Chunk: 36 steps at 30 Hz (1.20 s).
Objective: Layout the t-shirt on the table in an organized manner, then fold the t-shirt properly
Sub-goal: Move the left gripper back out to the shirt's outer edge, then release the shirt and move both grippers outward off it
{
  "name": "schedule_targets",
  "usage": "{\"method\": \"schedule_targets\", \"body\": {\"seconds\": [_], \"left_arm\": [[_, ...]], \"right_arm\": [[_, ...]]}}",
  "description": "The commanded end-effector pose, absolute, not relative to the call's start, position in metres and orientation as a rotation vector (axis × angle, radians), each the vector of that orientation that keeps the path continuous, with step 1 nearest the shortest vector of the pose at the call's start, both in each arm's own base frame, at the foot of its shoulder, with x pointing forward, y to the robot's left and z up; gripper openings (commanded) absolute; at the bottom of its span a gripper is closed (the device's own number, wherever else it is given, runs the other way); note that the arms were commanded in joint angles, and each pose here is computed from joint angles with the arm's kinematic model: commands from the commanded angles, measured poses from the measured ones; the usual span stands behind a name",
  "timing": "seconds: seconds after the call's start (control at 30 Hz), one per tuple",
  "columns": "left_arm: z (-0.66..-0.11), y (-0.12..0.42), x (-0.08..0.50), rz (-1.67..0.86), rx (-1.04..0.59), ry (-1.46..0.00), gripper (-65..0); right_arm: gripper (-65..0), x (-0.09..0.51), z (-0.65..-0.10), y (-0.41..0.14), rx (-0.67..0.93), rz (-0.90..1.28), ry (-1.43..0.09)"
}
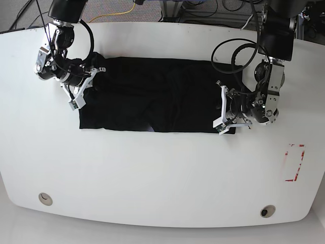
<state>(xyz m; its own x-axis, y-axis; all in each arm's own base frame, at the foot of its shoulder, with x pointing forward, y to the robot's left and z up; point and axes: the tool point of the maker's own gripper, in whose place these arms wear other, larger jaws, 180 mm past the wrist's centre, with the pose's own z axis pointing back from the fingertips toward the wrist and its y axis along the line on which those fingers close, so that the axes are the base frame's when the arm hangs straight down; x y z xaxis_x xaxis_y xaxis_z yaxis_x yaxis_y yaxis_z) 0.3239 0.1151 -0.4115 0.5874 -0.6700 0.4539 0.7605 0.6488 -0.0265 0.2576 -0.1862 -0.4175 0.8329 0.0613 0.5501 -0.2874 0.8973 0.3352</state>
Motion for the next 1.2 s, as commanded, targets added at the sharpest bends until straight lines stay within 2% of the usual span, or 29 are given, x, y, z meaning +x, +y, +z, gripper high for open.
{"method": "schedule_targets", "body": {"seconds": [0.0, 0.13, 0.2, 0.27, 0.37, 0.53, 0.73, 0.8, 0.9, 1.07, 1.17], "left_arm": [[-0.402, 0.126, 0.335, -0.852, -0.161, -0.43, -60.8], [-0.382, 0.121, 0.342, -0.881, -0.133, -0.479, -61.0], [-0.367, 0.121, 0.347, -0.888, -0.109, -0.516, -61.1], [-0.344, 0.116, 0.352, -0.883, -0.09, -0.58, -61.1], [-0.323, 0.117, 0.353, -0.852, -0.088, -0.643, -61.1], [-0.301, 0.136, 0.348, -0.716, -0.126, -0.726, -61.1], [-0.314, 0.167, 0.33, -0.478, -0.236, -0.753, -61.0], [-0.324, 0.175, 0.323, -0.424, -0.266, -0.736, -61.0], [-0.336, 0.181, 0.315, -0.363, -0.32, -0.714, -60.8], [-0.356, 0.182, 0.309, -0.289, -0.413, -0.678, -60.8], [-0.355, 0.178, 0.311, -0.277, -0.444, -0.697, -60.8]], "right_arm": [[-58.7, 0.265, -0.408, -0.193, 0.401, 0.205, -0.585], [-57.7, 0.274, -0.391, -0.193, 0.378, 0.234, -0.634], [-54.9, 0.277, -0.384, -0.192, 0.37, 0.247, -0.654], [-48.2, 0.281, -0.373, -0.191, 0.356, 0.267, -0.684], [-44.2, 0.286, -0.365, -0.19, 0.343, 0.285, -0.698], [-44.2, 0.29, -0.355, -0.188, 0.325, 0.309, -0.709], [-43.1, 0.3, -0.337, -0.18, 0.318, 0.332, -0.768], [-40.6, 0.301, -0.333, -0.179, 0.313, 0.339, -0.779], [-32.5, 0.305, -0.326, -0.179, 0.298, 0.354, -0.778], [-10.3, 0.313, -0.317, -0.188, 0.275, 0.332, -0.77], [-1.1, 0.317, -0.309, -0.194, 0.299, 0.284, -0.81]]}}
